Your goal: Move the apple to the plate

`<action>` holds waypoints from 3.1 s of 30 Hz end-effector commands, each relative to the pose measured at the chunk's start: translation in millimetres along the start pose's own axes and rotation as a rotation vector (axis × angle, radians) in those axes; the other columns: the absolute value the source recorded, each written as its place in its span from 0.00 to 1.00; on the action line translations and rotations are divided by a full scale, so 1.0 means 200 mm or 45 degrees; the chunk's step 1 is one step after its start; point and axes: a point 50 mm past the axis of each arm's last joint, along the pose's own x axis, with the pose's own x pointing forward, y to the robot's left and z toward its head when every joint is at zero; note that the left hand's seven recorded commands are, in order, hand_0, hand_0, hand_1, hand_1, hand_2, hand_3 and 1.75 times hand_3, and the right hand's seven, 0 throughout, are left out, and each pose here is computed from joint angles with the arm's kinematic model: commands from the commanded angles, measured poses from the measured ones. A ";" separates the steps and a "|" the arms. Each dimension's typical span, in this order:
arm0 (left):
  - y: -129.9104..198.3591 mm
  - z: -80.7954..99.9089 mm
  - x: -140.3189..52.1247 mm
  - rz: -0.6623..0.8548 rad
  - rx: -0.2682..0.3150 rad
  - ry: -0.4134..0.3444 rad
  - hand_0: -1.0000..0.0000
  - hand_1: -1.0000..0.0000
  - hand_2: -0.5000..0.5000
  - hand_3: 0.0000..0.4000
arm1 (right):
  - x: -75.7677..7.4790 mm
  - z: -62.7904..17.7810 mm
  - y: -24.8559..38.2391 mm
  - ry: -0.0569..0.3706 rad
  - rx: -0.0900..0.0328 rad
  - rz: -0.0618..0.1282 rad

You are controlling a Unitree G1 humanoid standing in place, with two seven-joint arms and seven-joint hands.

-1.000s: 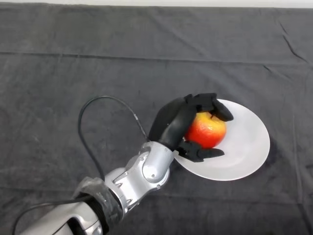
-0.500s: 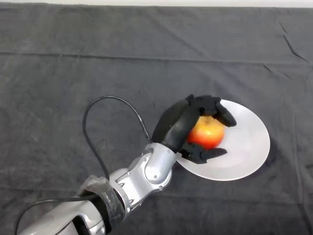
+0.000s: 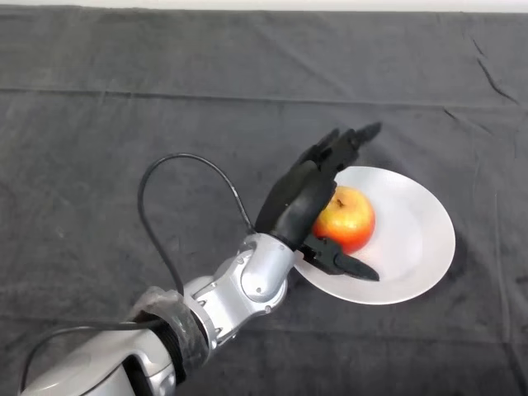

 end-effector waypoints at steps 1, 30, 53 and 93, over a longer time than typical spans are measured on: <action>0.12 0.02 0.06 0.055 0.035 -0.044 1.00 1.00 0.50 0.00 | 0.000 0.023 0.001 -0.034 0.022 0.011; 0.74 -0.02 -0.28 0.785 -0.082 -0.208 1.00 1.00 0.50 0.00 | 0.000 0.022 0.001 -0.034 0.019 0.012; 1.16 -0.19 -0.81 1.492 -0.024 -0.076 1.00 1.00 0.50 0.00 | -0.001 0.022 0.002 -0.033 0.016 0.011; 1.19 -0.22 -0.88 1.674 0.018 -0.027 1.00 1.00 0.50 0.00 | -0.001 0.022 0.002 -0.032 0.015 0.010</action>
